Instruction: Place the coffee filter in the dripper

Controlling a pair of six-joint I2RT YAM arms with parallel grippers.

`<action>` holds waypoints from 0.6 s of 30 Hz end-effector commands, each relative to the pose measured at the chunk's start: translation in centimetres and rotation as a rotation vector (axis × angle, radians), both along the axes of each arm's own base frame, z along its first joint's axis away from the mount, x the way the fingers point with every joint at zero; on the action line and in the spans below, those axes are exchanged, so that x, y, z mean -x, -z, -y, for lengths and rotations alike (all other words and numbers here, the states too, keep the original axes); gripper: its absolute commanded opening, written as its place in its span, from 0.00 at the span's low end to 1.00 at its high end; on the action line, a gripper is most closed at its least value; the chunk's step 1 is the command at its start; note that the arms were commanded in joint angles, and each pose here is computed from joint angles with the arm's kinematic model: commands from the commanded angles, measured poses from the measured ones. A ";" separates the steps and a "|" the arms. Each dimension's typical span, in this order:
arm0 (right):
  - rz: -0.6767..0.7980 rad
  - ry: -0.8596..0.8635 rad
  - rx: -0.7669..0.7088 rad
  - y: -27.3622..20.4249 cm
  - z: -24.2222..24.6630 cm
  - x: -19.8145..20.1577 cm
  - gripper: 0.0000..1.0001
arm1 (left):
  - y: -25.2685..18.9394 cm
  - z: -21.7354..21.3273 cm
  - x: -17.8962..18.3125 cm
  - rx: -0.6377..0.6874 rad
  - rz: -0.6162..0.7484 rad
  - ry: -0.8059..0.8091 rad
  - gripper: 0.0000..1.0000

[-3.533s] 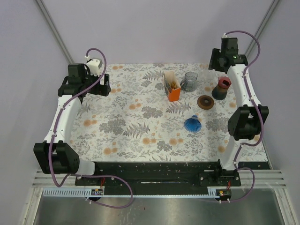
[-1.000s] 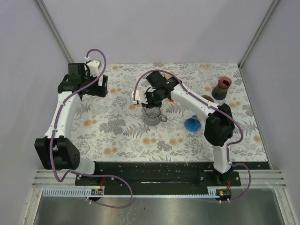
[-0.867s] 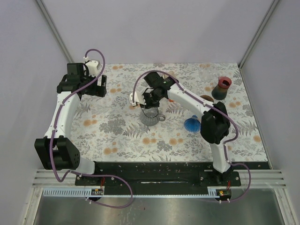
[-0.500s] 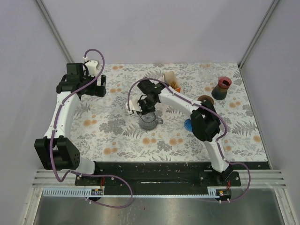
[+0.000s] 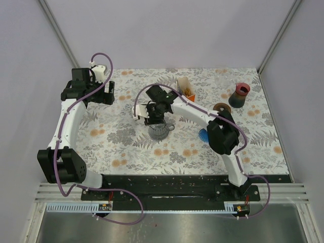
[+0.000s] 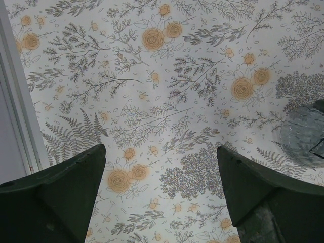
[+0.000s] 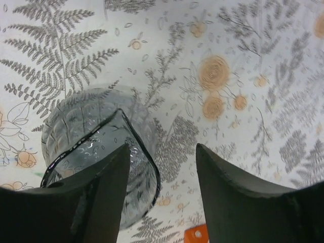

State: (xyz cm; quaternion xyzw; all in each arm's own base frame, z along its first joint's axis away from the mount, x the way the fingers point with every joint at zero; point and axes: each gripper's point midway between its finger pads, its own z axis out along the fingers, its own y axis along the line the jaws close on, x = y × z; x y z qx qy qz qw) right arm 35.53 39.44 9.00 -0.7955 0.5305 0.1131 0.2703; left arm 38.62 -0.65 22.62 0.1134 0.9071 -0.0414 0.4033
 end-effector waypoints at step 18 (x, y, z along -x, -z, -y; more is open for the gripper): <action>0.027 1.750 -0.658 -14.9 28.6 -10.4 0.63 | -1.9 0.4 -0.2 0.025 0.058 0.015 0.96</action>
